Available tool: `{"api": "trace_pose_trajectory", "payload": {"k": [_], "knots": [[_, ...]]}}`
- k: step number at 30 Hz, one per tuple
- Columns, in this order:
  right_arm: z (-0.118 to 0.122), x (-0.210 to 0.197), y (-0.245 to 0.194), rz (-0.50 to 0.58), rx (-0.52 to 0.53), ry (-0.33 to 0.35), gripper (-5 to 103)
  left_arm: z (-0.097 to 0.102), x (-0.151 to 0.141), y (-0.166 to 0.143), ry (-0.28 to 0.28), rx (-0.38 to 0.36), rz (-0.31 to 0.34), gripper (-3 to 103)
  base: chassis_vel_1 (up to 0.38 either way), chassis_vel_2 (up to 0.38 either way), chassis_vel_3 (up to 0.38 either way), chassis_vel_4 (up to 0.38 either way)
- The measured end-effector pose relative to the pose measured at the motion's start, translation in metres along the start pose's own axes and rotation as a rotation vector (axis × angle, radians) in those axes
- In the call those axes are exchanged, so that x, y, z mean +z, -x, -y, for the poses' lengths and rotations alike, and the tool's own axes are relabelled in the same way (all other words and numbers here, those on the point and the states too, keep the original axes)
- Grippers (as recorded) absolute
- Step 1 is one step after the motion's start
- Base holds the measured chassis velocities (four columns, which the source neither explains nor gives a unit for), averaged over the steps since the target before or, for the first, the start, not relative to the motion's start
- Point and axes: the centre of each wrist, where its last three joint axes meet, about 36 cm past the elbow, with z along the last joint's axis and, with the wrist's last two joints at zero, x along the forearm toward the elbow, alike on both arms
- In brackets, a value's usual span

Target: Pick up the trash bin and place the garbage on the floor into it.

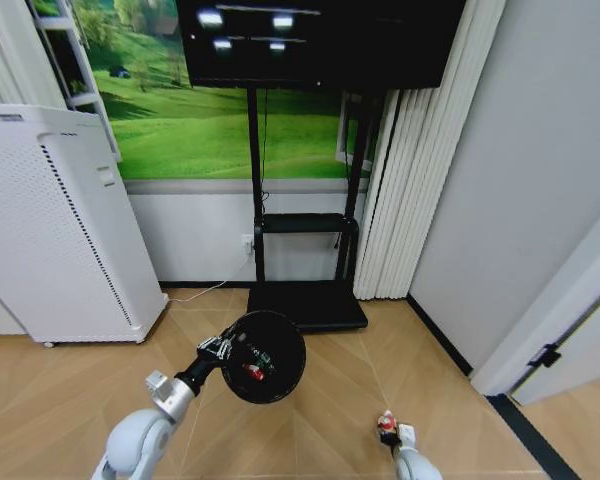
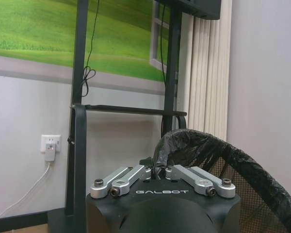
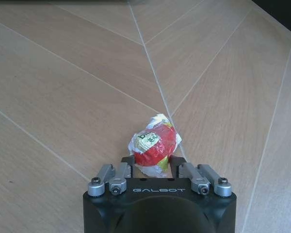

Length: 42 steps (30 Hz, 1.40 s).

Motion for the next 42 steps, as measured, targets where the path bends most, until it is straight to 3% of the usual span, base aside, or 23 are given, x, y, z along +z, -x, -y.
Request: {"api": "trace_pose_trajectory", "payload": {"k": [6, 15, 21, 27, 28, 32, 35, 38, 41, 42], "knots": [[-0.003, -0.002, 0.001, 0.006, 0.005, 0.002, 25, -0.001, 0.000, -0.002, -0.001, -0.001, 0.002, 7, 0.000, 0.000, 0.000, 0.000], [-0.003, -0.007, -0.005, 0.036, 0.011, -0.001, 23, -0.002, -0.001, -0.003, -0.001, -0.006, 0.006, 7, 0.000, 0.000, 0.000, 0.000], [0.013, -0.020, -0.025, 0.099, 0.029, 0.031, 23, -0.003, 0.002, -0.001, -0.010, -0.023, 0.007, 7, 0.000, 0.000, 0.000, 0.000], [0.054, -0.059, -0.059, 0.248, 0.065, 0.133, 23, -0.019, 0.014, -0.005, -0.033, -0.112, -0.007, 7, 0.000, 0.000, 0.000, 0.000], [0.064, -0.078, -0.074, 0.314, 0.049, 0.169, 23, -0.030, 0.019, -0.007, -0.049, -0.144, -0.014, 7, 0.000, 0.000, 0.000, 0.000], [0.070, -0.100, -0.096, 0.389, 0.022, 0.202, 23, -0.041, 0.024, -0.006, -0.082, -0.166, -0.016, 7, 0.000, 0.000, 0.000, 0.000], [0.069, -0.140, -0.154, 0.511, -0.084, 0.281, 23, -0.068, 0.046, 0.008, -0.166, -0.177, -0.036, 7, 0.000, 0.000, 0.000, 0.000], [0.060, -0.157, -0.190, 0.561, -0.166, 0.311, 23, -0.075, 0.063, 0.026, -0.203, -0.168, -0.058, 7, 0.000, 0.000, 0.000, 0.000], [0.049, -0.167, -0.215, 0.592, -0.238, 0.305, 23, -0.074, 0.074, 0.041, -0.229, -0.149, -0.069, 7, 0.000, 0.000, 0.000, 0.000], [0.035, -0.174, -0.236, 0.612, -0.309, 0.285, 23, -0.069, 0.083, 0.057, -0.254, -0.127, -0.078, 7, 0.000, 0.000, 0.000, 0.000]]}}
